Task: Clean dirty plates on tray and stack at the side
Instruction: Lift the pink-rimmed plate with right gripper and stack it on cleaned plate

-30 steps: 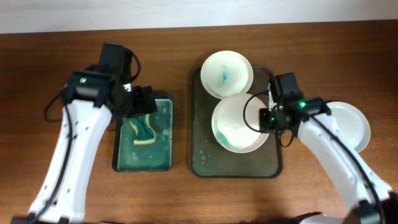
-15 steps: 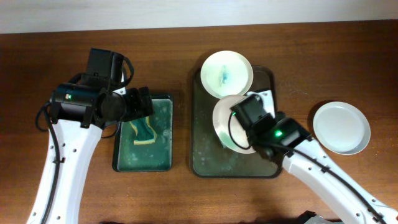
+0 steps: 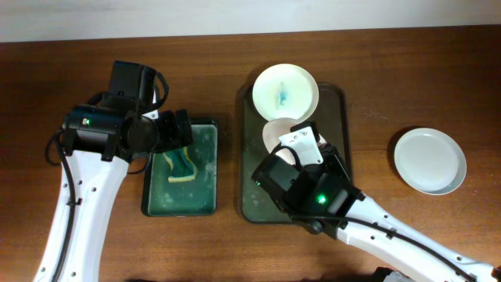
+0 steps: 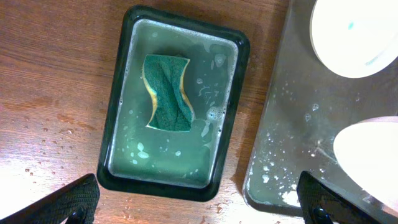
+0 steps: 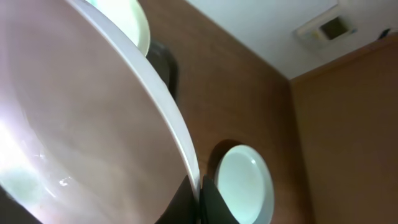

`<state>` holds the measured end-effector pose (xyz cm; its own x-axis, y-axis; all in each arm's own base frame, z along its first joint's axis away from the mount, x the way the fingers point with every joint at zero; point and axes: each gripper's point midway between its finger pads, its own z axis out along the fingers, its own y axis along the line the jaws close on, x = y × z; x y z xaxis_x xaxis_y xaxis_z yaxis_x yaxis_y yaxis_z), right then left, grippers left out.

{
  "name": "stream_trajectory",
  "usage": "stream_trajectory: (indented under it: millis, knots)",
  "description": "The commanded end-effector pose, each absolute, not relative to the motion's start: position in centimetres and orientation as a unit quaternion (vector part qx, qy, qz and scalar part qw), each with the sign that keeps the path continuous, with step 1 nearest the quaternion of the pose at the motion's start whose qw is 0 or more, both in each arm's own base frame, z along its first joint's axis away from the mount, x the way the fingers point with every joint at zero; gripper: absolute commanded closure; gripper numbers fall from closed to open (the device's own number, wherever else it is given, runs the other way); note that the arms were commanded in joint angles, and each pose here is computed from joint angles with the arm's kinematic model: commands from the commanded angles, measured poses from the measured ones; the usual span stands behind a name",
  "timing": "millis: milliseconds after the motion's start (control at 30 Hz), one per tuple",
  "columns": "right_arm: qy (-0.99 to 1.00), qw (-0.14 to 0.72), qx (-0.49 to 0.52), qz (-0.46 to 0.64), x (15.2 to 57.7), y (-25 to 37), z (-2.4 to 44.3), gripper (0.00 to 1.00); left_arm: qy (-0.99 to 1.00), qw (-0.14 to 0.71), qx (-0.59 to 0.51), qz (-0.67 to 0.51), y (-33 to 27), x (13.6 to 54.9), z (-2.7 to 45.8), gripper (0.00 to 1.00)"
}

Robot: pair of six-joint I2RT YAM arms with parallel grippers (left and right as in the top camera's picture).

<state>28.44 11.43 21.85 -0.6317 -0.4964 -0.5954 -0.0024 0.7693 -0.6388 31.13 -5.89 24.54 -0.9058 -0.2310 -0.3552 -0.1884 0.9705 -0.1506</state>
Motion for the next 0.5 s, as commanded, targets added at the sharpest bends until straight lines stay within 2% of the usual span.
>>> stream_trajectory:
  millis: [0, 467]
  knots:
    - [0.828, 0.435, -0.127, -0.331, 28.47, 10.80, 23.86, 0.96, 0.974, 0.193, -0.106, -0.061, -5.88, 31.00, 24.89, 0.00]
    - [0.816, 0.444, -0.120, -0.349, 28.59, 10.38, 24.54, 0.96, 0.974, 0.193, -0.106, -0.061, -5.88, 31.00, 24.89, 0.00]
